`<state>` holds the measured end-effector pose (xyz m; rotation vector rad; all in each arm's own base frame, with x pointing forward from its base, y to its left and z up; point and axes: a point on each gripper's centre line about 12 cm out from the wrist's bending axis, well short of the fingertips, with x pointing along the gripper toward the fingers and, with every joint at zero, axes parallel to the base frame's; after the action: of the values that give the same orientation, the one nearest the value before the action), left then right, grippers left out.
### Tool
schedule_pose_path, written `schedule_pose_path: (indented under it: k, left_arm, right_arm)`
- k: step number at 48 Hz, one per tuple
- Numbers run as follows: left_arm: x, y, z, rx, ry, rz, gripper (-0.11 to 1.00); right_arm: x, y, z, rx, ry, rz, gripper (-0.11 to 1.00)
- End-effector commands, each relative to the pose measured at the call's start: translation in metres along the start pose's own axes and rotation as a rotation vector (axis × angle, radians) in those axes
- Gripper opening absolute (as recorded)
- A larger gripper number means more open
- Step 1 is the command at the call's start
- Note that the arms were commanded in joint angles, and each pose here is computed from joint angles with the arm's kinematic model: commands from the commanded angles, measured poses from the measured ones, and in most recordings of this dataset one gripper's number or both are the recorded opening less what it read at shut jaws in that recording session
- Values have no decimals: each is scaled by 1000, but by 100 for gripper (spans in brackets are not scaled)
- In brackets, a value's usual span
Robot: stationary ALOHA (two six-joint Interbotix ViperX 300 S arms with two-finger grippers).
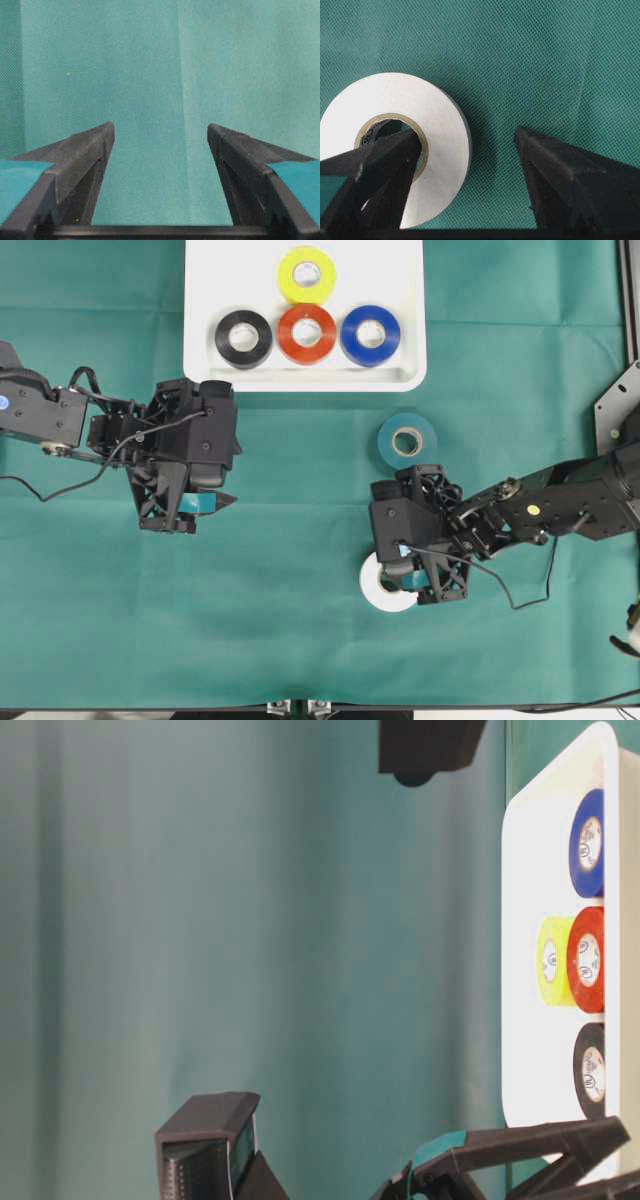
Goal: Put the tape alternately from left to right into the white case.
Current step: 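Insert the right gripper into the white roll's hole and close, then lift the white roll and carry it into the tray's top-right corner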
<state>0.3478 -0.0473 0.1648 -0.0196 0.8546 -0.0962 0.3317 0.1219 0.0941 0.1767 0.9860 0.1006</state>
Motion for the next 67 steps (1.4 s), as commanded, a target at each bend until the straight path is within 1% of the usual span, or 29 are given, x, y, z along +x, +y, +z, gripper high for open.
schedule_pose_path:
  k: [1,4,7,10,11,25,31,36,42,52,67]
  left_arm:
    - [-5,-1,7,0,-29,-2,93]
    - [-4,0,6,0,-26,-2,93]
    - [-4,0,5,-1,-25,-1,93]
    - [-4,0,5,0,-24,-2,93]
    - [-4,0,6,-1,-26,-1,93]
    - [-5,0,6,-1,-26,-1,93]
    - [-5,0,6,-1,-26,-1,93]
    - [-5,0,6,0,-26,-2,93]
    - [-5,0,6,0,-26,-2,93]
    - [-5,0,6,0,-26,-2,93]
    - [-5,0,6,-1,-26,-1,93]
  right_arm:
    - [-4,4,8,0,-22,8,79]
    - [-4,5,10,-1,-26,11,70]
    - [-4,6,13,-2,-35,16,54]
    - [-5,9,15,-11,-41,21,35]
    - [-5,10,15,-12,-45,24,32]
    - [-16,12,22,-14,-76,38,32]
    - [-26,15,29,-22,-105,48,32]
    - [-38,10,36,-30,-131,37,32]
    - [-57,0,47,-23,-170,7,32]
    - [-74,-24,55,-9,-192,-62,32]
    - [-98,-70,71,24,-252,-178,32]
